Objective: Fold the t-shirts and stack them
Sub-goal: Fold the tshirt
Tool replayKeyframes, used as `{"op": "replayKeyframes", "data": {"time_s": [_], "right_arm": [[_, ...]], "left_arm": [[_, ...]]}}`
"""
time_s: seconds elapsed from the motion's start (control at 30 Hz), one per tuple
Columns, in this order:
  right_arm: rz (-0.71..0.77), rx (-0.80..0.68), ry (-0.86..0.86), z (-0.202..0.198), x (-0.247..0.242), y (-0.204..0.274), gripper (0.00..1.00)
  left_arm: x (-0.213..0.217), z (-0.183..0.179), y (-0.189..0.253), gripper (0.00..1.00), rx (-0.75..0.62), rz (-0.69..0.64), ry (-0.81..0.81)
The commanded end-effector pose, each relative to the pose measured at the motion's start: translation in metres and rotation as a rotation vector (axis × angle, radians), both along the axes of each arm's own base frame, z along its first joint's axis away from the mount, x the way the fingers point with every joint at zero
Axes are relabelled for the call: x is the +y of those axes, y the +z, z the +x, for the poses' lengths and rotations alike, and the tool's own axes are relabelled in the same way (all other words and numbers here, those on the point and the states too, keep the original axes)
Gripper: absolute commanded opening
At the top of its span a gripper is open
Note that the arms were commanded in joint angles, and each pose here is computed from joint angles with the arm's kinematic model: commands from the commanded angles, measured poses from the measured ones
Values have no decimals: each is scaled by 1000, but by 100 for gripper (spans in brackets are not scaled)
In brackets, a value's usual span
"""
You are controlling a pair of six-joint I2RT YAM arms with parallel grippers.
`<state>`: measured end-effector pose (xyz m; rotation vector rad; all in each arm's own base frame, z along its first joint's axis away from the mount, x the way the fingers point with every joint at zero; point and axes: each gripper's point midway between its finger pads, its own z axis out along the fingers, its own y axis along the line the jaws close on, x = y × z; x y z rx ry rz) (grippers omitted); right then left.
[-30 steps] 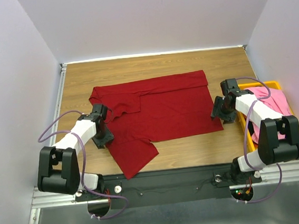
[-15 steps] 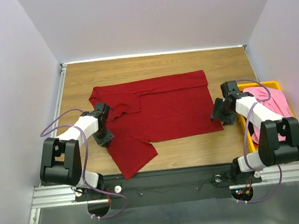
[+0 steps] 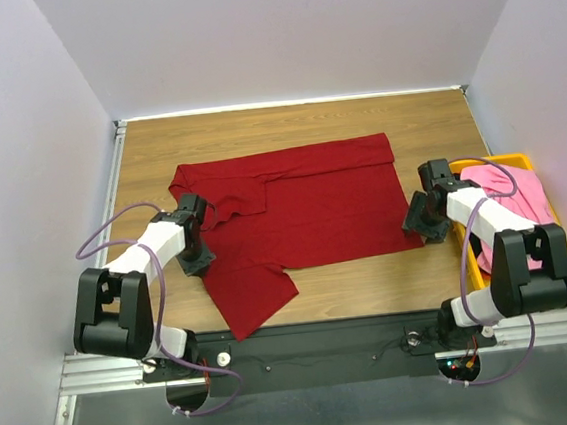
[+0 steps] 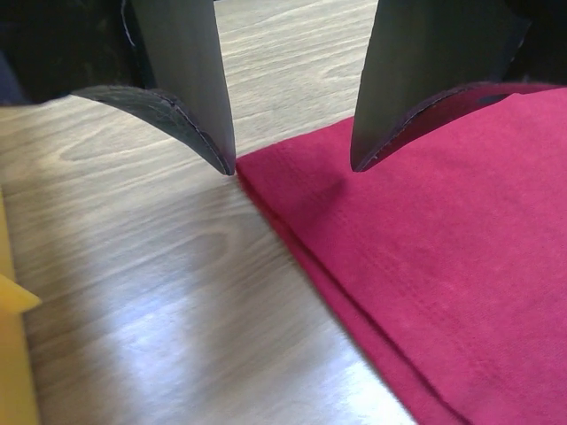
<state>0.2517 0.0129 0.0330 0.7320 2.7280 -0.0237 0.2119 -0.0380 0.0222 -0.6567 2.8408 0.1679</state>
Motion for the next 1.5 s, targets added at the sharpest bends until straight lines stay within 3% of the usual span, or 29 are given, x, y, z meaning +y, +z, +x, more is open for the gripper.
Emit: {"op": "replayKeyframes", "data": {"time_s": [0.0, 0.63, 0.87, 0.93, 1.07, 1.47], "right_arm": [[-54, -48, -51, 1, -10, 2, 60], [-85, -93, -102, -9, -18, -17, 45], [-88, -117, -96, -2, -19, -12, 26], [-78, -134, -89, 3, -17, -7, 12], [-60, -173, -76, 14, -13, 6, 1], [-18, -287, -43, 69, -4, 59, 1]], "left_arm": [[1, -4, 5, 0, -15, -1, -21], [-4, 1, 14, 0, -72, -31, -41], [-3, 2, 16, 0, -82, -34, -38], [-3, 3, 18, 0, -91, -34, -33], [1, 6, 23, 0, -116, -33, -11], [26, 37, 44, 0, -220, -60, 79]]}}
